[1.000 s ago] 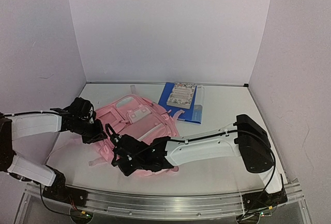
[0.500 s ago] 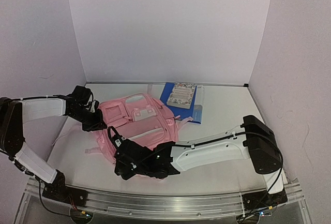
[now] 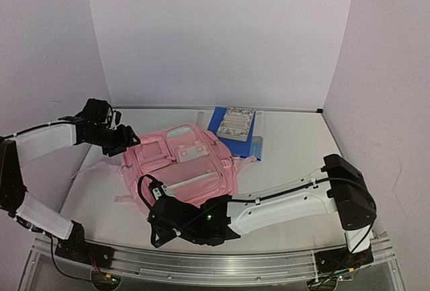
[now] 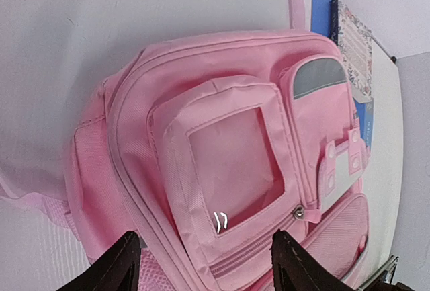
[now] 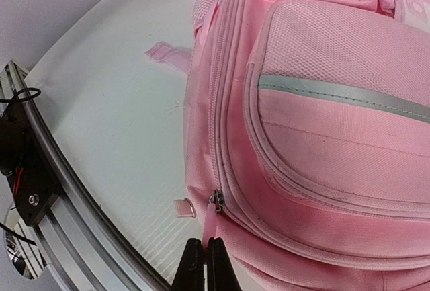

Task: Pack the student bag
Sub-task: Zip the student bag at the center of the board.

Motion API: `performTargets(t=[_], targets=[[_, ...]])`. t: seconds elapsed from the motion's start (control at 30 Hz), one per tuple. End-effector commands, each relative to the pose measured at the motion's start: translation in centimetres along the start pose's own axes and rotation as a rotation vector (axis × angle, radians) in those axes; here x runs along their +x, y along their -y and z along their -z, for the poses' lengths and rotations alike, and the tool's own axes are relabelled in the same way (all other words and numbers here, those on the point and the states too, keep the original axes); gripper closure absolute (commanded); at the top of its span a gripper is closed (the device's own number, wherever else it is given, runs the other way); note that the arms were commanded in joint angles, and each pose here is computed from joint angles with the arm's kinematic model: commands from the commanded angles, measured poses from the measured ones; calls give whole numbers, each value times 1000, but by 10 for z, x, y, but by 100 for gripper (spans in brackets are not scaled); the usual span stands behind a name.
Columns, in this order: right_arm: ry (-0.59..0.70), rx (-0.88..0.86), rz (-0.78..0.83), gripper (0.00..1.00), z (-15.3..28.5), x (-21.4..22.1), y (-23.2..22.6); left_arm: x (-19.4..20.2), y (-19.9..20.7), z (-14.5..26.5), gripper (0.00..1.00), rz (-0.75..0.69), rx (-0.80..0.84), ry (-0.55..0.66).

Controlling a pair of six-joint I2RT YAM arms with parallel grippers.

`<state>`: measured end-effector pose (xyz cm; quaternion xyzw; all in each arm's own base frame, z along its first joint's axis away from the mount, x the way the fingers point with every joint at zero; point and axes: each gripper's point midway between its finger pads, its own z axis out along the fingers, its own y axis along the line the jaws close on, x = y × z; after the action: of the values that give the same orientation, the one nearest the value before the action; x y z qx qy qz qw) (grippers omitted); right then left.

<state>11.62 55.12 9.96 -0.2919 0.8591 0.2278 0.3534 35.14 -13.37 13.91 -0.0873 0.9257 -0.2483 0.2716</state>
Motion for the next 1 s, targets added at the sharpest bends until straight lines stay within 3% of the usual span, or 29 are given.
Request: performTargets(t=[0.0, 0.2, 0.4, 0.47, 0.57, 0.7, 0.8, 0.97], targets=[[109, -96, -62, 100, 37, -42, -29, 29, -6, 18, 33, 117, 7, -18], [184, -136, -93, 100, 55, -68, -34, 83, -3, 15, 33, 192, 21, -133], [203, -151, -97, 100, 59, -75, -37, 105, -2, 1, 33, 195, 9, -189], [203, -157, -99, 100, 60, -75, -38, 106, -2, -3, 44, 192, 4, -196], [199, -156, -102, 100, 61, -73, -36, 104, -5, -5, 72, 185, -15, -183], [185, -155, -101, 100, 63, -66, -32, 94, -6, 0, 92, 175, -34, -138], [160, -142, -97, 100, 63, -53, -24, 83, -5, 4, 100, 163, -47, -97], [108, -99, -92, 100, 62, -26, -9, 64, -8, 6, 100, 154, -56, -58]])
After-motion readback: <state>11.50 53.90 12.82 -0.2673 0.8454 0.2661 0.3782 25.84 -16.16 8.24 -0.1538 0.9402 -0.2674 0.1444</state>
